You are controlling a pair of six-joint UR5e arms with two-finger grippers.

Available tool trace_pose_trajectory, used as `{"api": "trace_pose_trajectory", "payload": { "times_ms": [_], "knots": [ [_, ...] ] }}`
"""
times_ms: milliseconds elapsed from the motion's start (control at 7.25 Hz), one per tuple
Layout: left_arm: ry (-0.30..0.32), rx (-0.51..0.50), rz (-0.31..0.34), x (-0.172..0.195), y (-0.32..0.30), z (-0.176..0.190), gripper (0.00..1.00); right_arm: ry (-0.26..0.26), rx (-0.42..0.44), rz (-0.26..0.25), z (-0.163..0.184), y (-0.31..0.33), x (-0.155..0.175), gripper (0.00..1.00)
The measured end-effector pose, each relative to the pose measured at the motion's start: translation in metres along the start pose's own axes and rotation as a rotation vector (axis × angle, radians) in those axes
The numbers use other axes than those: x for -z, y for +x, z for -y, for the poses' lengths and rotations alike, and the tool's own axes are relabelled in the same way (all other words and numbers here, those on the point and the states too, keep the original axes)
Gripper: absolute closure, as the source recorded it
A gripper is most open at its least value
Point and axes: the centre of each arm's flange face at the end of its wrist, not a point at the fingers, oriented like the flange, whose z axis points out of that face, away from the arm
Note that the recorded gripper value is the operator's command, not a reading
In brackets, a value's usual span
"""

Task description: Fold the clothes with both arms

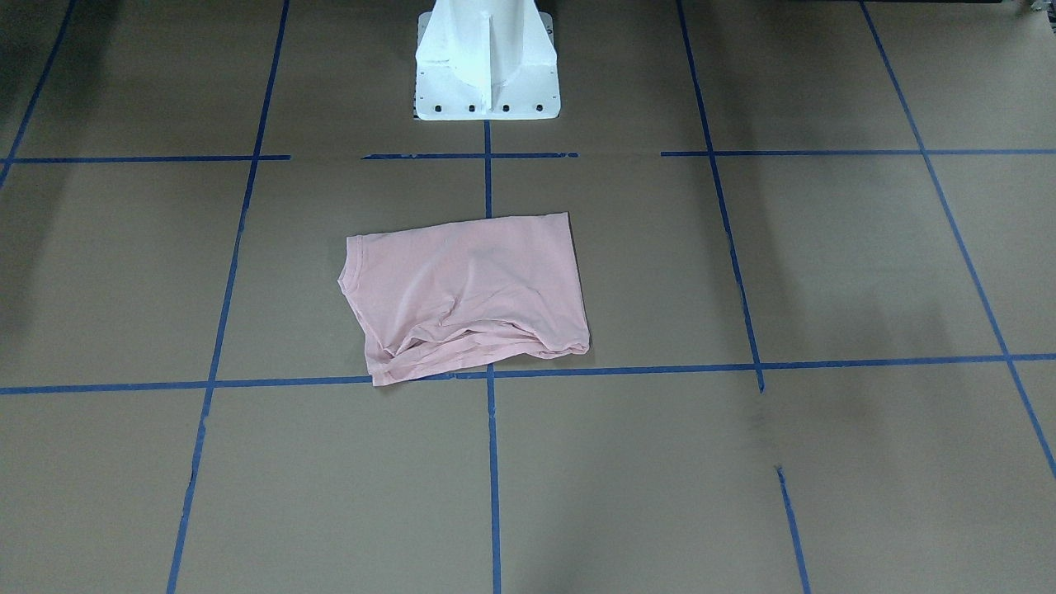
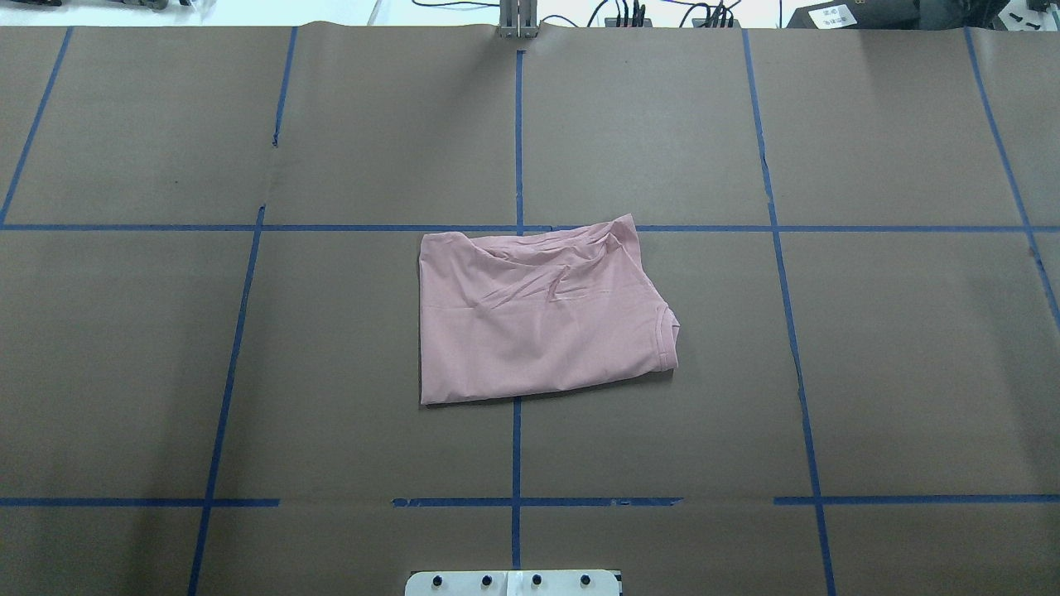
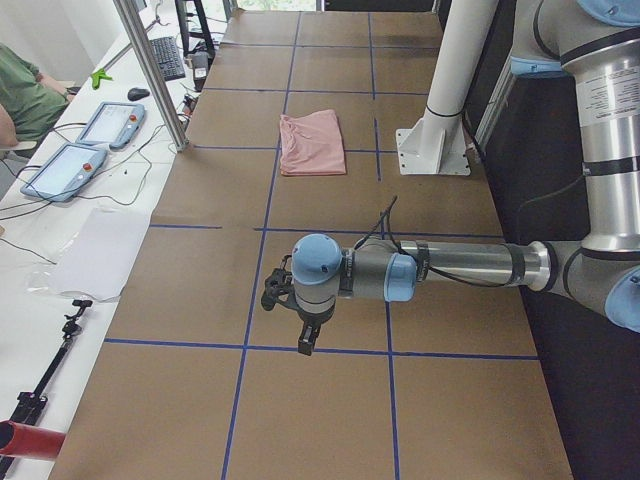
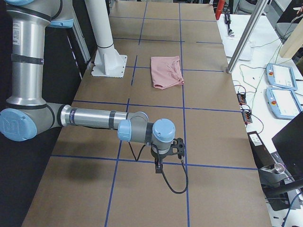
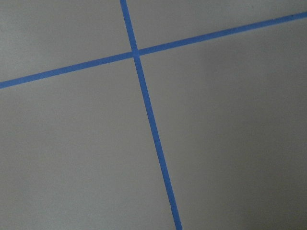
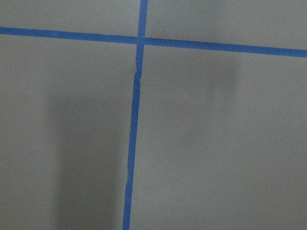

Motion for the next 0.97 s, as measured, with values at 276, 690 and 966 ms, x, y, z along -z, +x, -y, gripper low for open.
{"api": "trace_pose_trajectory", "payload": {
  "times_ms": [276, 690, 966],
  "knots": [
    [0.009, 0.035, 0.002, 0.002, -0.014, -0.006, 0.0, -0.006, -0.004, -0.003, -0.007, 0.003, -0.004, 0.0],
    [0.014, 0.04, 0.07, 0.01, -0.016, 0.002, 0.0, -0.013, -0.009, -0.001, -0.015, 0.006, -0.008, 0.0],
    [0.011, 0.034, 0.106, 0.012, -0.018, 0.001, 0.0, -0.017, -0.013, 0.0, -0.018, 0.008, -0.01, 0.0]
  ]
}}
